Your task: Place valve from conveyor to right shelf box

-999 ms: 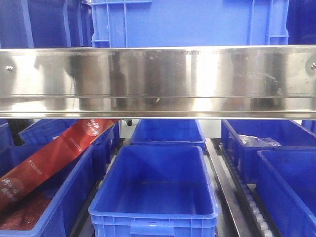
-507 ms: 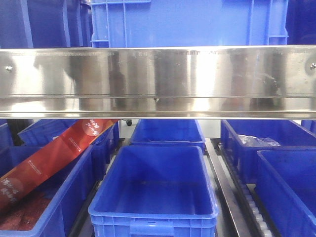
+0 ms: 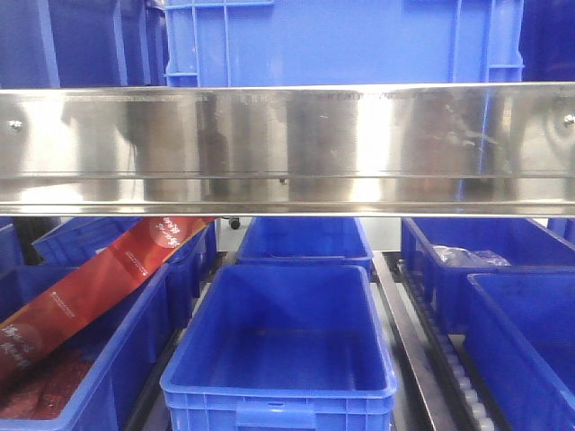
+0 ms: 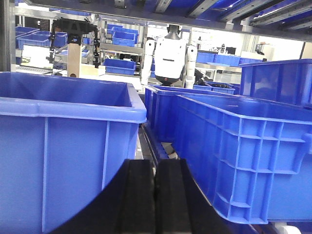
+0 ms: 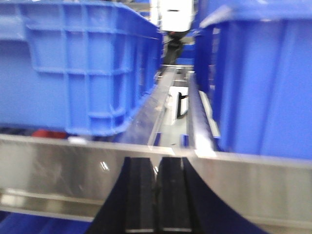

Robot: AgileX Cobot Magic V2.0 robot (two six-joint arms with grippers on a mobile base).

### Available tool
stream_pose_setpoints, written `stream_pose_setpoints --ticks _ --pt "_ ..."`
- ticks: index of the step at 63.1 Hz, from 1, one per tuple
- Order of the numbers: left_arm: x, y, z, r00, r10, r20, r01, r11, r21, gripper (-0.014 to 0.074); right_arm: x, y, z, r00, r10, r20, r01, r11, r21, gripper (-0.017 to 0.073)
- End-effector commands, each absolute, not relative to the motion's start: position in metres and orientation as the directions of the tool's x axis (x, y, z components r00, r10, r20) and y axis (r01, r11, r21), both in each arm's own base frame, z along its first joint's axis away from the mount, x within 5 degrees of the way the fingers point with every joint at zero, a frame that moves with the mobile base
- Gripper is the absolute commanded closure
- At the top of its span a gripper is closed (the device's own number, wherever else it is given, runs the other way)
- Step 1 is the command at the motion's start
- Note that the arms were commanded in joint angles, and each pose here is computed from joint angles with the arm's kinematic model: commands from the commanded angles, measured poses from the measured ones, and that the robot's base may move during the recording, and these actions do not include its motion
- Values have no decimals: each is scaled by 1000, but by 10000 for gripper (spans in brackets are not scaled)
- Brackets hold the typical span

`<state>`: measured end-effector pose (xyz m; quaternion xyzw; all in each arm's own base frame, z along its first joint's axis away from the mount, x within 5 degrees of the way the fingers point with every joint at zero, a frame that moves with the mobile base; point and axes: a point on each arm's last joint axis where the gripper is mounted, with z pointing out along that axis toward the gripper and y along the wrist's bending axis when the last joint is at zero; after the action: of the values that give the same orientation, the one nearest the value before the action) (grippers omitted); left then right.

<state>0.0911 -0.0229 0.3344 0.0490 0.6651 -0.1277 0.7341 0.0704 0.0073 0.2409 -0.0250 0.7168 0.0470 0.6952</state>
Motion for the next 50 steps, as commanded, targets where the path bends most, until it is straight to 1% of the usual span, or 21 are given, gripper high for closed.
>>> stream_pose_setpoints --ticks 1,8,15,20,50 --pt "90 -22 338 116 -129 -985 250 963 -97 704 64 6 227 8 25 -1000 -86 996 24 727" --pt "90 -22 338 116 -129 -985 250 963 -97 704 56 5 209 39 27 -999 -87 996 24 727" --pt "90 -22 338 116 -129 -985 250 963 -97 704 56 5 212 71 30 -997 -85 996 24 727" --pt "89 -22 338 118 -130 -984 250 963 -97 704 56 5 210 55 29 -998 -85 996 24 727" --pt "89 -22 338 118 -130 -984 250 963 -97 704 56 5 211 57 29 -998 -85 996 24 727"
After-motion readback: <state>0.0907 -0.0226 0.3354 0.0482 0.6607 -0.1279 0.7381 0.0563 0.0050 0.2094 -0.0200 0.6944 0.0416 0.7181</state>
